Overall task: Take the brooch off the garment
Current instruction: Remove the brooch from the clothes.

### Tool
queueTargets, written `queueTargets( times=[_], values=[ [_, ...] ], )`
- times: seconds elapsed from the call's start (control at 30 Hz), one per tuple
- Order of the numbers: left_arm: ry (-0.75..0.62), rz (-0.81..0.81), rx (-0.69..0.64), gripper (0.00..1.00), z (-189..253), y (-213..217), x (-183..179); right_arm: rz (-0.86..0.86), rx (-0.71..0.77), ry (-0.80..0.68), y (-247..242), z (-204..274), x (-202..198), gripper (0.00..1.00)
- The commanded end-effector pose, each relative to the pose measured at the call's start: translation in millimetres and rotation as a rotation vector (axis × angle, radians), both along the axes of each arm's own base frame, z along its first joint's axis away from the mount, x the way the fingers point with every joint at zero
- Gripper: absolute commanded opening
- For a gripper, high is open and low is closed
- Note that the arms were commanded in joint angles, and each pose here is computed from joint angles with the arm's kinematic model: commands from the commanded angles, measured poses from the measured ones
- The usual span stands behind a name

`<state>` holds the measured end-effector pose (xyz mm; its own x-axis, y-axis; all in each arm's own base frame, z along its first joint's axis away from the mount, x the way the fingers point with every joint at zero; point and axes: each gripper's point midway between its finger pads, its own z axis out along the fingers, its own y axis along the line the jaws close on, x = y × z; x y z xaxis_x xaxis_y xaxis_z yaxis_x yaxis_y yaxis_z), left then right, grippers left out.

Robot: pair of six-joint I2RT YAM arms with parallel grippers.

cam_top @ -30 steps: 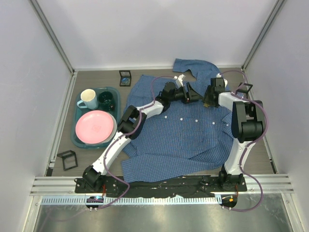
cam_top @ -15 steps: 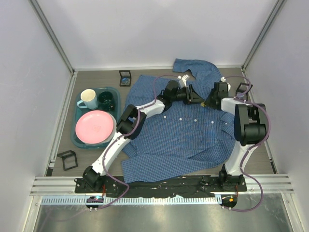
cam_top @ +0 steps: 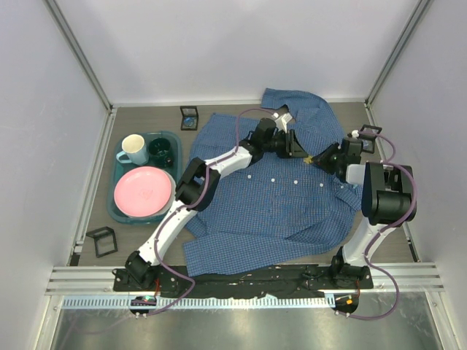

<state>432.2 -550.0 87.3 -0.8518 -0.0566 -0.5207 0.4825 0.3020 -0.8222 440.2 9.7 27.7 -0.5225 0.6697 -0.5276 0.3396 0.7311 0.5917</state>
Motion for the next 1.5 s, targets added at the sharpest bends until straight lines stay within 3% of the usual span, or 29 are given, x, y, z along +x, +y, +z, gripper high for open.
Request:
queueTargets(
  times=[0.0, 0.17, 0.4, 0.53, 0.6, 0.77, 0.9, 0.97, 1.07, 1.47],
  values=[
    [-0.157, 0.021, 0.043, 0.4, 47.3, 5.1, 8.5, 0.042, 0.12, -0.094, 13.3, 21.2, 5.9, 0.29],
    [-0.264, 0.034, 0.183, 0.42, 36.3, 14.9, 10.4, 0.064, 0.212, -0.148, 23.8, 29.3, 8.7, 0.29],
    [-0.38, 0.039, 0.275, 0.49, 35.1, 16.0, 11.6, 0.062, 0.258, -0.194, 20.8, 38.4, 12.2, 0.28],
    [-0.447, 0.036, 0.307, 0.52, 36.2, 9.6, 11.2, -0.023, 0.12, -0.085, -4.1, 24.0, 2.8, 0.32],
    [-0.472, 0.024, 0.276, 0.49, 39.9, -0.2, 6.8, -0.05, 0.065, -0.046, -12.9, 18.0, -1.7, 0.35],
    [-0.417, 0.05, 0.249, 0.36, 25.7, -12.4, 10.6, -0.031, 0.078, -0.024, -9.5, 8.9, -1.8, 0.35],
    [-0.404, 0.072, 0.231, 0.33, 16.5, -16.4, 15.2, -0.017, 0.083, -0.043, -7.5, 11.0, 0.5, 0.36],
    [-0.374, 0.067, 0.219, 0.23, 6.4, -19.5, 13.6, -0.019, 0.089, -0.044, -7.1, 10.8, 0.7, 0.36],
    [-0.348, 0.067, 0.215, 0.18, -1.9, -20.8, 12.4, -0.03, 0.081, -0.051, -9.2, 12.4, 1.7, 0.36],
    [-0.241, 0.078, 0.216, 0.19, -29.6, -17.8, 11.0, -0.004, 0.143, -0.106, 0.1, 15.2, 10.7, 0.36]
  ],
)
